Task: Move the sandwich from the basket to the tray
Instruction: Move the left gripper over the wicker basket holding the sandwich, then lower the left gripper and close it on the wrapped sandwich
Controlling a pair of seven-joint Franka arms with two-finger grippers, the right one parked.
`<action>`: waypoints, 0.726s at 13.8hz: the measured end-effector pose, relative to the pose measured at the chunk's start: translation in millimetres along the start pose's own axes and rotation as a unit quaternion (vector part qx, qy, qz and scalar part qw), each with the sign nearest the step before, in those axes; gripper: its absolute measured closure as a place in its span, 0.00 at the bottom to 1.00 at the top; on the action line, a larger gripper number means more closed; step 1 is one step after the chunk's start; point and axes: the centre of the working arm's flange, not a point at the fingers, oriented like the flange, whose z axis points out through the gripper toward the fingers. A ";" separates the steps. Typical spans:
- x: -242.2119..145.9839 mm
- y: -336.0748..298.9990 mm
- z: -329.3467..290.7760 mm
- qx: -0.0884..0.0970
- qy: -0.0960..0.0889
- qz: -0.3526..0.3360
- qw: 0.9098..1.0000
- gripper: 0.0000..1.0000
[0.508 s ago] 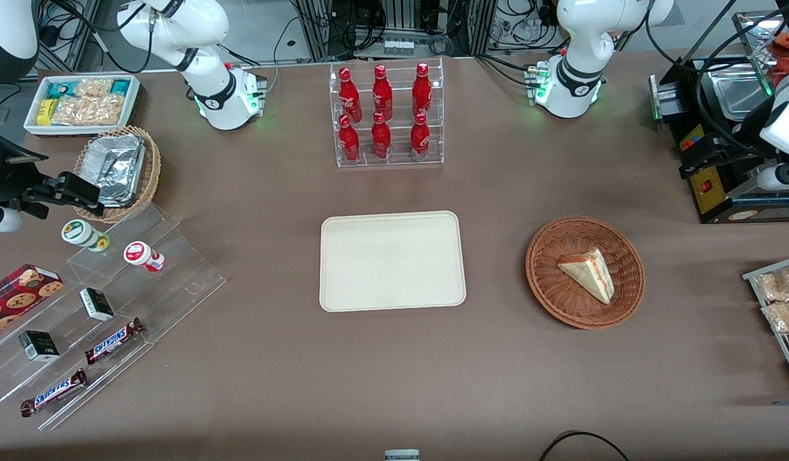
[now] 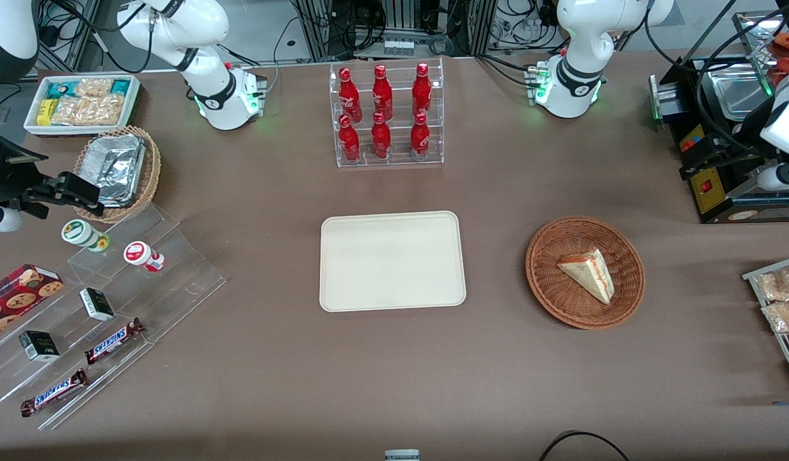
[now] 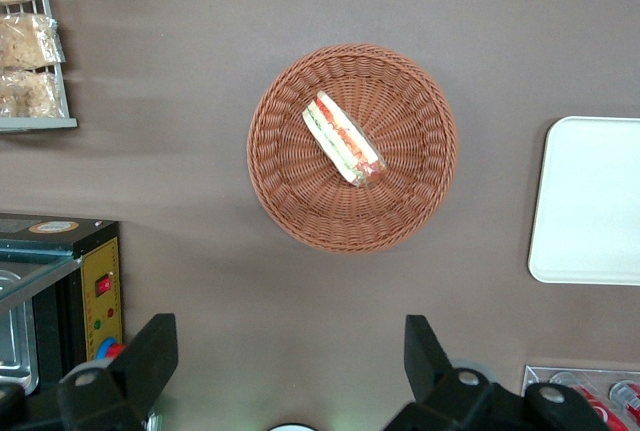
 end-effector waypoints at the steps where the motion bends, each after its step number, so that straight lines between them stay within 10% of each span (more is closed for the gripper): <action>1: 4.8 0.3 7.4 0.000 0.000 0.000 1.000 0.00; 10: 35.0 3.4 164.9 -0.009 0.036 -0.124 0.992 0.00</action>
